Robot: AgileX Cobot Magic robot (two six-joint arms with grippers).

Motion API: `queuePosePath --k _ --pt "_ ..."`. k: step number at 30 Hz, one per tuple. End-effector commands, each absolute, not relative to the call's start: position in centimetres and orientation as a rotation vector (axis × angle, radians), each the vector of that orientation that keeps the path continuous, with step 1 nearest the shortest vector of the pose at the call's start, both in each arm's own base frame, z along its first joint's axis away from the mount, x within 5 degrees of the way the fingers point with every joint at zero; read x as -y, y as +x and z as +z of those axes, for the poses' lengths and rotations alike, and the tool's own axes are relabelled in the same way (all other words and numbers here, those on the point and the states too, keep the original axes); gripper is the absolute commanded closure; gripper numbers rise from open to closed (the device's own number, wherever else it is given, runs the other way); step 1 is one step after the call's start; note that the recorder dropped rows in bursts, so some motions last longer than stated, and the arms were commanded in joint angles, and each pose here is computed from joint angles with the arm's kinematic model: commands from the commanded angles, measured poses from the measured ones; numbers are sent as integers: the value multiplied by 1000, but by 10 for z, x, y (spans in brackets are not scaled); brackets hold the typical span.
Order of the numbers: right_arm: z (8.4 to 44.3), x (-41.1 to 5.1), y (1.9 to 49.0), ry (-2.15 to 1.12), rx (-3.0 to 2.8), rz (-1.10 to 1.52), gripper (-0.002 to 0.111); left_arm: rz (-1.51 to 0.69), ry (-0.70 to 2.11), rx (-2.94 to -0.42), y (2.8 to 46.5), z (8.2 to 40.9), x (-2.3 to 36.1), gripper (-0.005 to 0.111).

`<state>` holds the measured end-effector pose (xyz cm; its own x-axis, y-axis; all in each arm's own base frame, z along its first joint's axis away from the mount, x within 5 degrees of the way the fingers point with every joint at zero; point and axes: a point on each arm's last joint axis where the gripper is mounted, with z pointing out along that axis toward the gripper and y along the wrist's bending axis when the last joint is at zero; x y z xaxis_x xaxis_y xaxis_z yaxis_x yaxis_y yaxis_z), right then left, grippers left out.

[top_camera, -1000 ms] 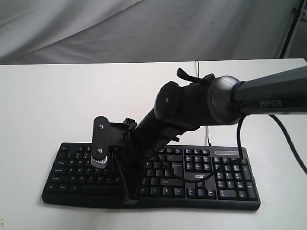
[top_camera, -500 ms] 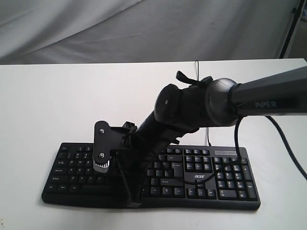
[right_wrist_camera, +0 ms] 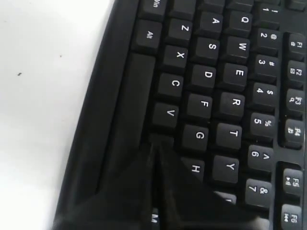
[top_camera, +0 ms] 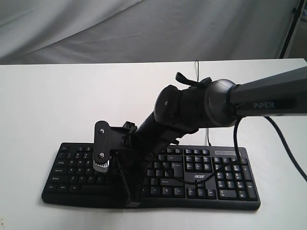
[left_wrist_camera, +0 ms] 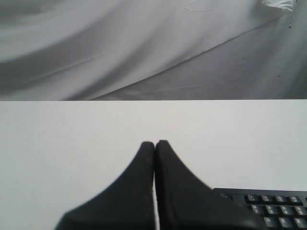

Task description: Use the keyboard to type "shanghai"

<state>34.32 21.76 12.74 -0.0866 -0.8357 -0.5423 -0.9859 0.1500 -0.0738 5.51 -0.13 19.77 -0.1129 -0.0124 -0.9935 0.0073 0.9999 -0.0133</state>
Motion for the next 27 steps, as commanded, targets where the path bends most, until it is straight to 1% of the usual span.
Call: queuePosePath --k 1,27 --pt "127 -214 344 -1733 -1972 422 108 -24 -4 -1685 55 198 2 106" --pt "126 -212 345 -1746 -1972 409 108 -24 -4 -1685 55 198 2 106"
